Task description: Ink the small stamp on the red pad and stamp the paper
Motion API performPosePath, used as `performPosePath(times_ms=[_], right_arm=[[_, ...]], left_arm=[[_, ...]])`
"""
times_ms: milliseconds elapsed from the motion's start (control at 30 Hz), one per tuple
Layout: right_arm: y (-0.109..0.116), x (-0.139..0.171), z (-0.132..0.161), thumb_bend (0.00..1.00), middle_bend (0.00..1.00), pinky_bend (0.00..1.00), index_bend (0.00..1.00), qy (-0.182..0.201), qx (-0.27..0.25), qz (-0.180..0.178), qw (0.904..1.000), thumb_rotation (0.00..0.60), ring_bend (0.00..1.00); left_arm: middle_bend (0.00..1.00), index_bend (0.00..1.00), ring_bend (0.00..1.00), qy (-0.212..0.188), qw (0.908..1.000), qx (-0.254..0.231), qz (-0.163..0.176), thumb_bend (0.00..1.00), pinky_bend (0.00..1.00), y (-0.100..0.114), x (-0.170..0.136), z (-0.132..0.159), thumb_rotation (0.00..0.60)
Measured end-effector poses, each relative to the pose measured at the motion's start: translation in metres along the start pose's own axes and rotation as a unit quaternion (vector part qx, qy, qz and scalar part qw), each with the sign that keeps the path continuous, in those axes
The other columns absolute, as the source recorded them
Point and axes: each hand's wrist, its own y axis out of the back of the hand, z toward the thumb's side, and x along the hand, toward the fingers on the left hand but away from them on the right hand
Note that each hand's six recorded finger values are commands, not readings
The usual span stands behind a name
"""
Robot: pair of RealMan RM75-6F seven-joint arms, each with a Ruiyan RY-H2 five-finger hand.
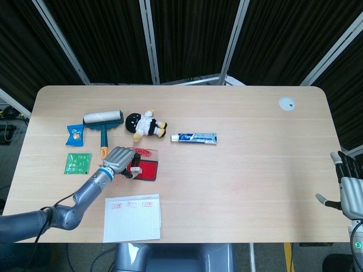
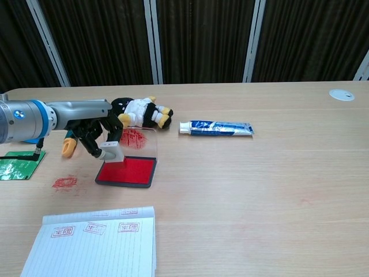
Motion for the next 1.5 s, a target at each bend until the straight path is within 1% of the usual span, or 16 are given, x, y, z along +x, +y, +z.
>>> performPosePath(times_ms=[233, 433, 567, 667, 833, 967, 1067, 1333, 1500], right_arm=[[0.004, 0.004, 0.003, 0.00, 0.00, 0.00, 0.00, 0.007, -0.004, -0.005, 1.0000, 0.600, 0.00], [0.007, 0.007, 0.007, 0.00, 0.00, 0.00, 0.00, 0.014, -0.009, -0.009, 0.9998, 0.600, 0.00], [0.009, 0.008, 0.009, 0.00, 0.00, 0.00, 0.00, 0.019, -0.011, -0.010, 0.9997, 0.600, 0.00], [0.010, 0.009, 0.010, 0.00, 0.00, 0.00, 0.00, 0.022, -0.012, -0.011, 0.9996, 0.600, 0.00], [0.013, 0.011, 0.012, 0.00, 0.00, 0.00, 0.00, 0.025, -0.015, -0.015, 0.9995, 0.600, 0.00], [0.012, 0.010, 0.011, 0.00, 0.00, 0.00, 0.00, 0.025, -0.014, -0.014, 0.9995, 0.600, 0.00], [0.012, 0.009, 0.010, 0.00, 0.00, 0.00, 0.00, 0.023, -0.014, -0.013, 0.9996, 0.600, 0.00], [0.008, 0.005, 0.001, 0.00, 0.00, 0.00, 0.00, 0.007, -0.011, -0.007, 0.9999, 0.600, 0.00], [0.009, 0.003, -0.002, 0.00, 0.00, 0.00, 0.00, 0.001, -0.012, -0.008, 0.9999, 0.600, 0.00]], left_arm=[[0.56, 0.59, 0.77, -0.017, 0.9998, -0.004, -0.001, 0.59, 0.84, 0.009, -0.036, 0.002, 0.600], [0.56, 0.59, 0.77, -0.038, 0.9991, 0.011, -0.013, 0.59, 0.84, -0.008, -0.070, 0.003, 0.600], [0.56, 0.59, 0.77, -0.047, 0.9984, 0.022, -0.021, 0.59, 0.83, -0.025, -0.095, 0.001, 0.600], [0.56, 0.59, 0.77, -0.054, 0.9979, 0.026, -0.026, 0.59, 0.84, -0.037, -0.107, 0.004, 0.600], [0.56, 0.59, 0.77, -0.076, 0.9961, 0.036, -0.028, 0.59, 0.84, -0.050, -0.107, 0.021, 0.600], [0.57, 0.59, 0.77, -0.097, 0.9937, 0.048, -0.029, 0.59, 0.84, -0.063, -0.099, 0.041, 0.600], [0.57, 0.59, 0.77, -0.105, 0.9926, 0.053, -0.030, 0.59, 0.84, -0.068, -0.093, 0.050, 0.600], [0.57, 0.60, 0.77, -0.108, 0.9919, 0.056, -0.035, 0.59, 0.84, -0.075, -0.072, 0.064, 0.600], [0.57, 0.60, 0.77, -0.109, 0.9909, 0.064, -0.045, 0.59, 0.84, -0.082, -0.062, 0.071, 0.600]])
